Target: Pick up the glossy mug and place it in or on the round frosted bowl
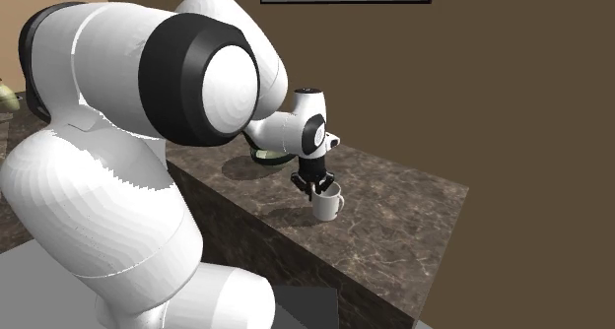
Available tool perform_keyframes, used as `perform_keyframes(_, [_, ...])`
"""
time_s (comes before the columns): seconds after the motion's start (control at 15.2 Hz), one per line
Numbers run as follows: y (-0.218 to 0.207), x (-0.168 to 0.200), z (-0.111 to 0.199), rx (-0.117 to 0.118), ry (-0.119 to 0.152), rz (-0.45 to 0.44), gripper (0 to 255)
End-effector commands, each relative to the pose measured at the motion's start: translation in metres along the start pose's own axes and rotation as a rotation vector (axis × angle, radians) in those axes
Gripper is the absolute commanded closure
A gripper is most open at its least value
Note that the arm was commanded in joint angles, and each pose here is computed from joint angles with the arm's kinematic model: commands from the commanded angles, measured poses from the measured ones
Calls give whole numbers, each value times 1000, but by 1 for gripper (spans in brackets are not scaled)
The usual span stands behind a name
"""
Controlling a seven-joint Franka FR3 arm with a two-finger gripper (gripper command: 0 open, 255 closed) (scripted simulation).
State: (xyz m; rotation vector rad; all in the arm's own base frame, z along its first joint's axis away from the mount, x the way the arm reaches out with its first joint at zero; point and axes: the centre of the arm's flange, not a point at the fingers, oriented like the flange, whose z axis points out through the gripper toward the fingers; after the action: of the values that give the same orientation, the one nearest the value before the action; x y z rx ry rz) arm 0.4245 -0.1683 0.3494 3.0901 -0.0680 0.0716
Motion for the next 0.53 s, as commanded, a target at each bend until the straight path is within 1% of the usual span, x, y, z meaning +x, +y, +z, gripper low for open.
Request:
perform_keyframes(0.0, [0, 0, -5, 0, 0, 0, 255])
perform_keyframes(0.46, [2, 2, -42, 0, 0, 0, 255])
